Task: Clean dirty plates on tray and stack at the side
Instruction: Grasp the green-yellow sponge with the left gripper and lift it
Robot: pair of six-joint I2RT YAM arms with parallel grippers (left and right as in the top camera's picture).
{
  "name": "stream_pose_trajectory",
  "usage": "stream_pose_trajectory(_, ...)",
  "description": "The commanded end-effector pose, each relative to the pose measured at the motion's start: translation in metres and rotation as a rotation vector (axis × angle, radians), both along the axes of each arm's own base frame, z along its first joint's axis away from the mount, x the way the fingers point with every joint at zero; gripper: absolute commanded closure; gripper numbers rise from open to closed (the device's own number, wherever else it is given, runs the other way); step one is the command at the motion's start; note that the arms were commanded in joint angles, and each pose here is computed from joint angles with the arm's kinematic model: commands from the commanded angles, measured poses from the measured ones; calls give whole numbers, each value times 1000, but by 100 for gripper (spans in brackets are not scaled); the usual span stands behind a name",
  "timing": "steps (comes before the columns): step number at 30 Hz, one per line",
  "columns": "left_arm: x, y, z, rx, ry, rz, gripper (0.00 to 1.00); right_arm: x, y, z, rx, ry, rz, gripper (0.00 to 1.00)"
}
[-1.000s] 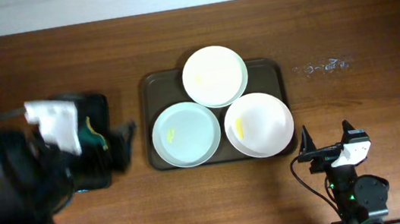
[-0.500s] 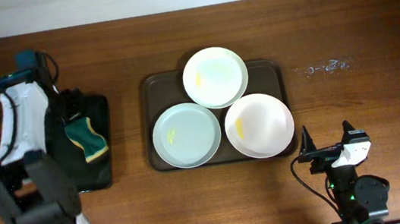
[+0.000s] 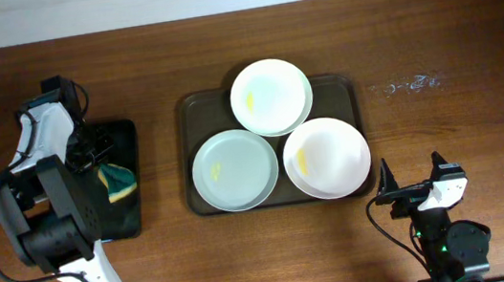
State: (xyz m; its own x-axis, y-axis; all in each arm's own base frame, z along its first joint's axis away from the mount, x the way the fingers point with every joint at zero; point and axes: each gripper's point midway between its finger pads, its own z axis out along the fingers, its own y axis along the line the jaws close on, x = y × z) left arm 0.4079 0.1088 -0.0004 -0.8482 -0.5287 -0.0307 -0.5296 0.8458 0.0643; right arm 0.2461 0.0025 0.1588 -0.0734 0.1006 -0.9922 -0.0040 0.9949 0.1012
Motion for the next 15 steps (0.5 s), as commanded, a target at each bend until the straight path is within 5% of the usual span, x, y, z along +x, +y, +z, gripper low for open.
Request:
stream_pose_trajectory(1,-20,2,-32,-6,107,11,55,0,0,-3,0,4,-1,2)
stream_pose_trajectory(2,-22,-7,-28,-59,114,13,1,0,0,-3,0,4,-1,2)
stream_pose_trajectory(8,-56,-37,14,-223,292,33,1,0,0,-3,0,4,-1,2)
stream_pose_trajectory(15,-58,-39,0,-232,283,35,4,0,0,-3,0,4,-1,1)
